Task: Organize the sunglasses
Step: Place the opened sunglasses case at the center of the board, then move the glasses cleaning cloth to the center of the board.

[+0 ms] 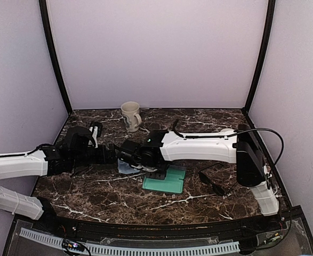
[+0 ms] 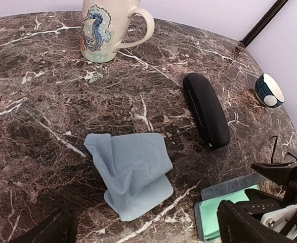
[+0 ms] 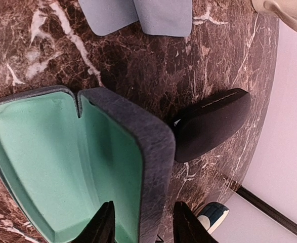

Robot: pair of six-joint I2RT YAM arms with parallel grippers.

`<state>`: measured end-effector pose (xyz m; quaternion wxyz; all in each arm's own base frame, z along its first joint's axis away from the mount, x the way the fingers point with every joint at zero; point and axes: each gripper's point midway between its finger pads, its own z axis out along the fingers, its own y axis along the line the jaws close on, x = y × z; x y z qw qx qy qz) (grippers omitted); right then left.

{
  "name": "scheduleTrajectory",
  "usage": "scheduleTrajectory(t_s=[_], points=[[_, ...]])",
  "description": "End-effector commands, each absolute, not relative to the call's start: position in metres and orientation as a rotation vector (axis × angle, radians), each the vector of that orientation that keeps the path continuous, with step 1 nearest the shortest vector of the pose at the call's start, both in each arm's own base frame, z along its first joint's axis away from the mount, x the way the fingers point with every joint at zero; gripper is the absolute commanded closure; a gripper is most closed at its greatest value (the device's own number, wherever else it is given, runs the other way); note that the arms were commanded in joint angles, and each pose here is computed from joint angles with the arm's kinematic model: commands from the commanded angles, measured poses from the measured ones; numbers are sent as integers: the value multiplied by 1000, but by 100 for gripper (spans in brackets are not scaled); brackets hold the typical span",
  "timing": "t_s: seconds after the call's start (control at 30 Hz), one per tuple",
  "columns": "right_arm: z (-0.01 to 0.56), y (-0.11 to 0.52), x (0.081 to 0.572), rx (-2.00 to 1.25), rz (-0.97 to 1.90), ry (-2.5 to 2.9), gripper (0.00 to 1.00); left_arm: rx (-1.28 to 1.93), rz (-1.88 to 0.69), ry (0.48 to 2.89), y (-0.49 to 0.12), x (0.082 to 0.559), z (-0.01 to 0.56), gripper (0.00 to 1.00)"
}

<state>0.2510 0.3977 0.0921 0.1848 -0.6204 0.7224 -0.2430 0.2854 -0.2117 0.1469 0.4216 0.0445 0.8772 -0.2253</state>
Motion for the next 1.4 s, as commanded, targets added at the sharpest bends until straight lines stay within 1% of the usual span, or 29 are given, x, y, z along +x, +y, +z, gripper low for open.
scheduleTrajectory(t_s=[0.0,0.13,0.2,0.27,0.3,0.37,0.47,0.53,0.6,0.67,0.77,0.97,1.1,1.37], points=[[108,399,247,-1699,-643,2025,57,136,-561,2201,-213,287,146,1],[125,401,244,-1622,-541,2026,46,151,-548,2210,-213,287,140,1],[136,402,242,-1579,-465,2023,37,161,-541,2218,-214,288,137,1],[149,404,237,-1530,-342,2024,27,172,-531,2228,-216,289,134,1],[154,404,234,-1505,-278,2025,24,179,-526,2234,-217,290,132,1],[167,401,229,-1450,-134,2036,20,195,-519,2245,-219,292,129,3],[185,385,230,-1327,22,2062,19,249,-499,2270,-225,295,123,8],[194,370,232,-1238,109,2086,19,302,-499,2291,-233,297,119,14],[207,360,235,-1150,192,2092,20,342,-520,2304,-243,298,117,23],[208,349,236,-1092,253,2104,21,371,-541,2306,-252,298,116,33],[213,337,238,-1019,316,2109,21,429,-540,2324,-265,297,110,43],[216,327,238,-965,373,2104,22,527,-480,2406,-282,298,82,50],[200,320,237,-969,343,2139,22,566,-425,2443,-287,300,68,51],[194,318,238,-960,346,2151,23,660,-371,2488,-302,299,49,51]])
